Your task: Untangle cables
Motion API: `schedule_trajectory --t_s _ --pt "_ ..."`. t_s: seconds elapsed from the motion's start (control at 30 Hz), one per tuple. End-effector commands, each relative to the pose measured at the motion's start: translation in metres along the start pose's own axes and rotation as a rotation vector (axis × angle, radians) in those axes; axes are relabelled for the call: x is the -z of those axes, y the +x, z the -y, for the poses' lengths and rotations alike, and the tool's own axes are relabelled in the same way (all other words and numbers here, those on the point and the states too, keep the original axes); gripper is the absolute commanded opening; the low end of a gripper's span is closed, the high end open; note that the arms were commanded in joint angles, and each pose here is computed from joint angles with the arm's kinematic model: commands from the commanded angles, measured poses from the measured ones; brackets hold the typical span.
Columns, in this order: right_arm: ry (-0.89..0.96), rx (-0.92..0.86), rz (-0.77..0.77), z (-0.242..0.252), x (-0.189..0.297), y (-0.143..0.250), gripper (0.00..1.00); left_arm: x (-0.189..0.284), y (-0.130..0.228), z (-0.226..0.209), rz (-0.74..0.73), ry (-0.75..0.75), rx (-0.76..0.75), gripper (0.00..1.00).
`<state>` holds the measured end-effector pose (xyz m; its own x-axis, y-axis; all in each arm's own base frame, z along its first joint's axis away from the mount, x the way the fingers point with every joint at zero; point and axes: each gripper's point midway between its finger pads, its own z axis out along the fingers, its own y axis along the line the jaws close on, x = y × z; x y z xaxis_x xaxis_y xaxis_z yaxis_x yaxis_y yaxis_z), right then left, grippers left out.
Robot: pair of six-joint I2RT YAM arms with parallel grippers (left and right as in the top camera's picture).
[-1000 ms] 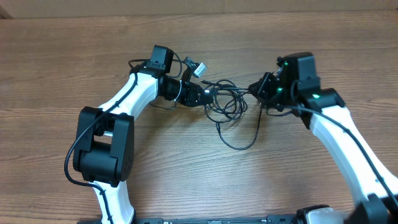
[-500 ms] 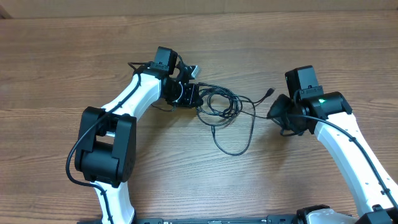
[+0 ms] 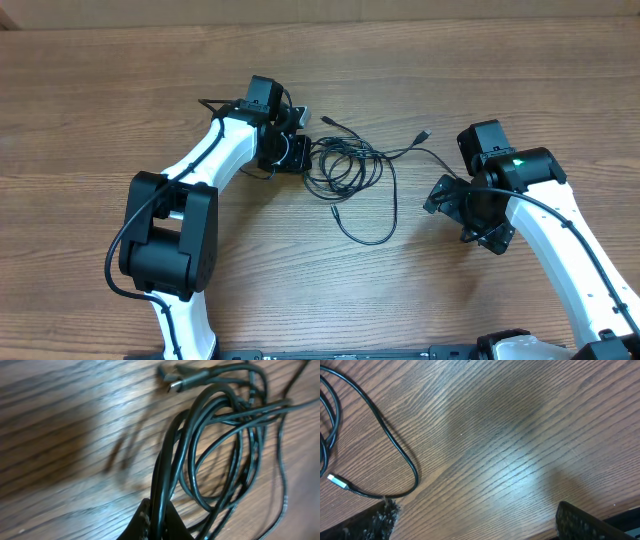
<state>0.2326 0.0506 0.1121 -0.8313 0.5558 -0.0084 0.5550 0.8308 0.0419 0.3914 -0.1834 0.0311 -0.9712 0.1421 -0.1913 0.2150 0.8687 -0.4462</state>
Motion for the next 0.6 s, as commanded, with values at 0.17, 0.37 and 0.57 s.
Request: schedule_trajectory --t_s 0.17,0.37,0.57 --pt "-0.023 0.007 0.027 -0.005 0.003 -0.006 1.00 0.004 -0.004 -0.012 0.019 -0.074 -0.002 0.04" --pt "-0.052 0.007 0.055 -0.012 0.004 -0.013 1.00 -0.005 0.010 -0.012 -0.013 -0.073 0.087 0.04" --pt "-0.074 0.009 0.077 -0.018 0.004 -0.018 1.00 -0.005 0.013 -0.012 -0.025 -0.074 0.093 0.05"
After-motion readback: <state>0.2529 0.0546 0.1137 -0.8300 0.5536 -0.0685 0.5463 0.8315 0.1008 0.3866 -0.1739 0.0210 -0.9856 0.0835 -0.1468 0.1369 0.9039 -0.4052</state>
